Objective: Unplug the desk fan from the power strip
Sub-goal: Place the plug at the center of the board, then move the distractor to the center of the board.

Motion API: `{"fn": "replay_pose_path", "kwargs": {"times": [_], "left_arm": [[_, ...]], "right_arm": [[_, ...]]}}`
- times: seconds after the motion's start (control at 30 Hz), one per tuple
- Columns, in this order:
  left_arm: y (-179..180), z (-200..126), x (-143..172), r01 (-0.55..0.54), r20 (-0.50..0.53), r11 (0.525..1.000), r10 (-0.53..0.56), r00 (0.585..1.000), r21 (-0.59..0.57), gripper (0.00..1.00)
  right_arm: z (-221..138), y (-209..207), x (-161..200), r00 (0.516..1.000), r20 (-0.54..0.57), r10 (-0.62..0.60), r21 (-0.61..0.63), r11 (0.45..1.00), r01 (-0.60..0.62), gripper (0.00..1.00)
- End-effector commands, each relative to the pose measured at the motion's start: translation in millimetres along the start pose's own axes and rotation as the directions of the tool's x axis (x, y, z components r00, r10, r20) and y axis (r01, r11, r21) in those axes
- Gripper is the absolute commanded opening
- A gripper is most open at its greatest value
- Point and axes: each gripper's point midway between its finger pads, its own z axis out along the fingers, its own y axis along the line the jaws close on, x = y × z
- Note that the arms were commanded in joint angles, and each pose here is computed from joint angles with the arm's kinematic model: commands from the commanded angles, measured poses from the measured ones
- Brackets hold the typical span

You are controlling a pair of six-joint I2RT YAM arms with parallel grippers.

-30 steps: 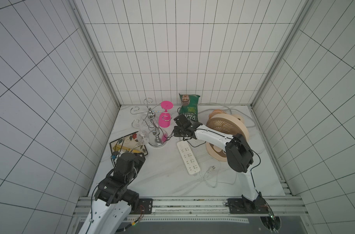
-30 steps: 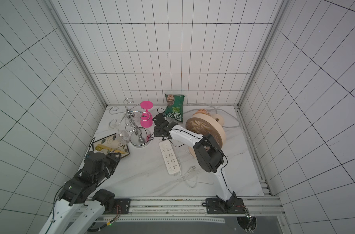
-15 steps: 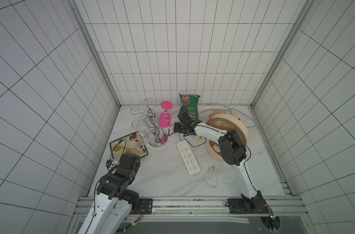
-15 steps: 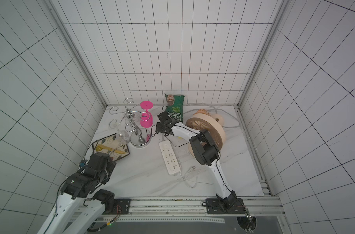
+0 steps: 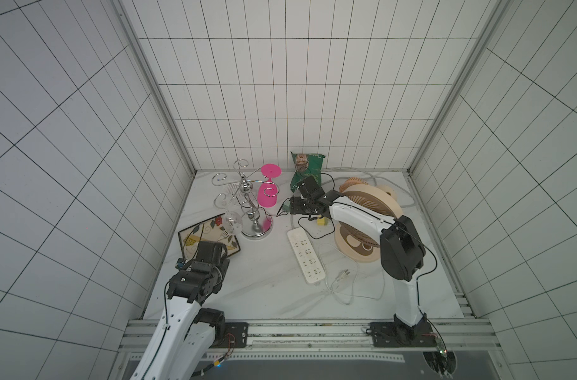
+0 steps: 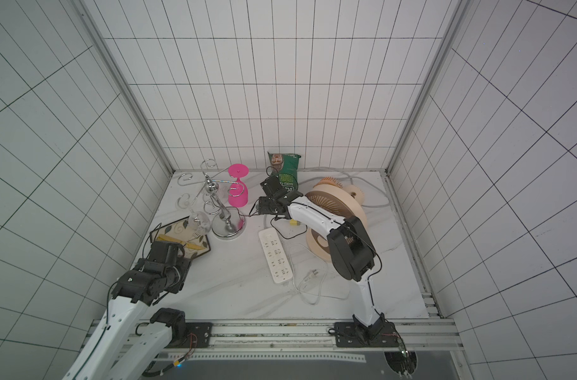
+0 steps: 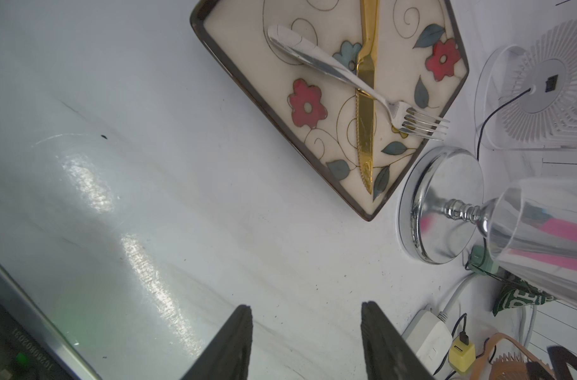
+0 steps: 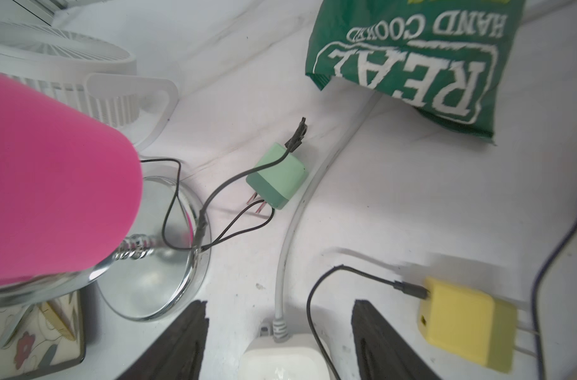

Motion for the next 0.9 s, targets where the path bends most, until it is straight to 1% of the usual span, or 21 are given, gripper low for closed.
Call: {"fn": "replay_pose_path", "kwargs": {"times": [0.0,0.1,0.2,0.37,0.43,0.53,0.63,0.77,0.87], "left_arm": [[-13.5,16.7,6.6,0.032,-0.056,0.998,-0.028,0.998,0.062,0.55],[-25.9,33.1,7.6,0.061,-0.087,0.992,-0.052,0.995,0.110,0.54],[-41.3,49.4,7.1,0.062,-0.113,0.984,-0.044,0.993,0.164,0.52],[-48.8,72.8,4.3,0.062,-0.134,0.986,-0.041,0.990,0.157,0.50],[-46.8,82.7,0.1,0.062,-0.133,0.988,-0.043,0.990,0.142,0.49],[-43.5,93.1,-7.5,0.087,-0.145,0.987,-0.067,0.987,0.134,0.49],[-42.6,99.9,-17.7,0.093,-0.144,0.986,-0.073,0.987,0.136,0.48],[-44.6,109.6,-31.8,0.089,-0.124,0.986,-0.072,0.990,0.139,0.48],[-48.6,117.0,-40.6,0.069,-0.131,0.989,-0.052,0.990,0.134,0.48]], "right_arm": [[-31.1,7.6,21.7,0.997,-0.005,-0.075,0.020,0.997,0.076,0.72],[-52.9,13.2,39.4,0.992,0.000,-0.128,0.028,0.991,0.128,0.72],[-76.8,12.0,50.8,0.989,0.018,-0.150,0.033,0.988,0.149,0.71],[-110.2,-2.8,68.2,0.989,0.041,-0.146,0.048,0.988,0.144,0.71],[-126.6,-18.7,71.4,0.989,0.057,-0.139,0.086,0.987,0.134,0.71],[-152.9,-50.2,70.2,0.985,0.067,-0.159,0.212,0.967,0.141,0.71],[-185.0,-78.1,62.8,0.982,0.098,-0.164,0.298,0.946,0.129,0.70],[-221.5,-106.1,54.2,0.979,0.136,-0.152,0.350,0.932,0.096,0.69],[-244.6,-121.9,48.4,0.977,0.157,-0.145,0.380,0.922,0.076,0.70]]}}
